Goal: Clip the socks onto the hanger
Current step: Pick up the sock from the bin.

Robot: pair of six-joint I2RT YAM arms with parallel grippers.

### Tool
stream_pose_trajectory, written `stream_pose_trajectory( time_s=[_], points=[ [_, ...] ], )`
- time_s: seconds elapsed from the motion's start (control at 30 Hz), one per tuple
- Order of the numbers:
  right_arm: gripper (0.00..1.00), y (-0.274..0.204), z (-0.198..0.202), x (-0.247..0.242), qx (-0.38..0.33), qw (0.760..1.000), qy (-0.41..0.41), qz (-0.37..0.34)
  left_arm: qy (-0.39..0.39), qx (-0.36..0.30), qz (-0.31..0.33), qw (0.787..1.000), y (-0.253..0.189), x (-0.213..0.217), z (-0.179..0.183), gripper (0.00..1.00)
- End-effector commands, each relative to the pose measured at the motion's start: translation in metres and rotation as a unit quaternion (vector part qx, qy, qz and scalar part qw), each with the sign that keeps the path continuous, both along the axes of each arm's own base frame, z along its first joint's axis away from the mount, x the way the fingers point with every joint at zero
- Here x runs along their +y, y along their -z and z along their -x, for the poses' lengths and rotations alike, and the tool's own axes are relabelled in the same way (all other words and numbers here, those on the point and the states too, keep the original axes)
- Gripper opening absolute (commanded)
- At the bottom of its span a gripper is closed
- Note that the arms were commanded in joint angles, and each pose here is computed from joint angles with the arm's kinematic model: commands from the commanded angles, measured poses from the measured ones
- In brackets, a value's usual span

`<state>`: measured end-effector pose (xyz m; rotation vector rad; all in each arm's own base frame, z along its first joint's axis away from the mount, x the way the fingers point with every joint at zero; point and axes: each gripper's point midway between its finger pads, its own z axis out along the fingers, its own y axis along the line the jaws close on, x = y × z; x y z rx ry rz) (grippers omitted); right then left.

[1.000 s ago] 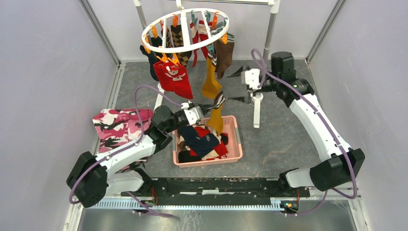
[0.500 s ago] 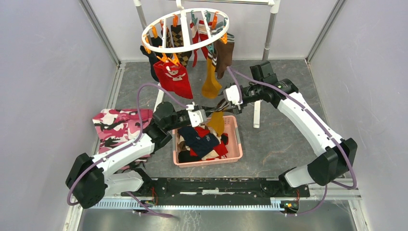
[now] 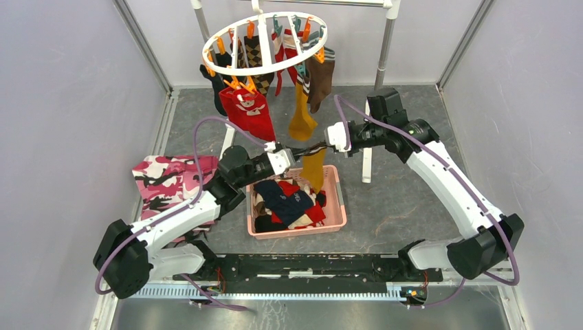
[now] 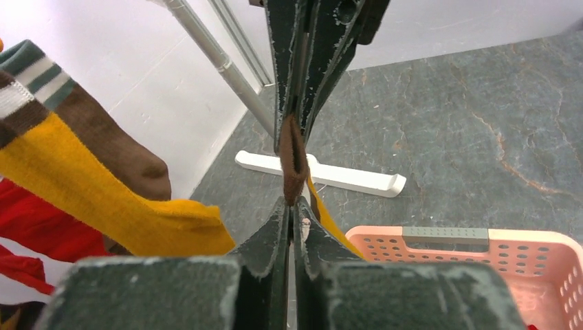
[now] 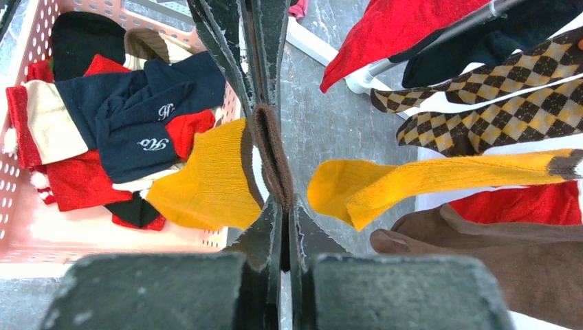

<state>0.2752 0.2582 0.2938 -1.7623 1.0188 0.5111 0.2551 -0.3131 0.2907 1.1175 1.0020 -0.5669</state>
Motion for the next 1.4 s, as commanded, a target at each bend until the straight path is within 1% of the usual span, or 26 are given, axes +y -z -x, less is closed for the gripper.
stream_pose_trajectory(
  time_s=[0.0,0.03,0.17,0.3,0.37,0.4,0.6,0.67,0.73,0.87,1.0,1.03,1.13,1.2,1.23,1.33,1.37],
  points=[
    [0.00,-0.010,0.000,0.001,0.004,1.000,0.013,-0.017,-0.019,0.034,0.067,0.997,-0.024,0.005,0.000,0.17],
    [0.00,-0.010,0.001,0.002,0.010,1.000,0.016,-0.019,-0.014,0.043,0.078,0.996,-0.024,0.005,0.003,0.24],
    [0.00,-0.013,-0.001,0.002,0.033,0.999,0.032,-0.024,0.016,0.077,0.123,0.989,-0.025,0.004,0.016,0.44],
    [0.00,-0.015,0.001,0.004,0.050,0.998,0.030,-0.030,0.024,0.062,0.175,0.982,-0.031,0.013,0.026,0.59],
    [0.00,-0.016,0.002,0.004,0.054,0.998,0.030,-0.032,0.025,0.051,0.204,0.977,-0.038,0.018,0.029,0.62],
    [0.00,-0.016,0.003,0.004,0.056,0.997,0.029,-0.033,0.028,0.053,0.207,0.977,-0.037,0.018,0.029,0.62],
    [0.00,-0.016,0.006,0.007,0.066,0.997,0.022,-0.038,0.045,0.060,0.250,0.965,-0.052,0.015,0.029,0.62],
    [0.00,-0.016,0.006,0.007,0.068,0.997,0.022,-0.039,0.052,0.065,0.255,0.963,-0.052,0.012,0.028,0.61],
    [0.00,-0.017,0.006,0.007,0.068,0.997,0.023,-0.040,0.058,0.070,0.255,0.963,-0.052,0.008,0.027,0.54],
    [0.00,-0.020,0.006,0.007,0.070,0.996,0.023,-0.043,0.059,0.076,0.249,0.964,-0.048,0.004,0.025,0.52],
    [0.00,-0.020,0.007,0.008,0.072,0.996,0.020,-0.046,0.060,0.078,0.252,0.963,-0.048,0.003,0.023,0.47],
    [0.00,-0.019,0.007,0.009,0.074,0.996,0.020,-0.045,0.061,0.078,0.253,0.962,-0.049,0.003,0.023,0.43],
    [0.00,-0.018,0.006,0.008,0.077,0.996,0.021,-0.045,0.064,0.078,0.253,0.962,-0.050,0.001,0.023,0.26],
    [0.00,-0.019,0.006,0.008,0.078,0.996,0.021,-0.047,0.065,0.080,0.248,0.963,-0.049,-0.001,0.022,0.08],
    [0.00,-0.020,0.006,0.007,0.079,0.996,0.022,-0.048,0.064,0.081,0.245,0.964,-0.048,-0.002,0.021,0.03],
    [0.01,-0.022,0.005,0.006,0.081,0.995,0.023,-0.051,0.058,0.082,0.243,0.965,-0.046,-0.001,0.020,0.02],
    [0.04,-0.022,0.004,0.006,0.081,0.995,0.024,-0.053,0.057,0.082,0.244,0.965,-0.046,0.000,0.020,0.02]
  ],
)
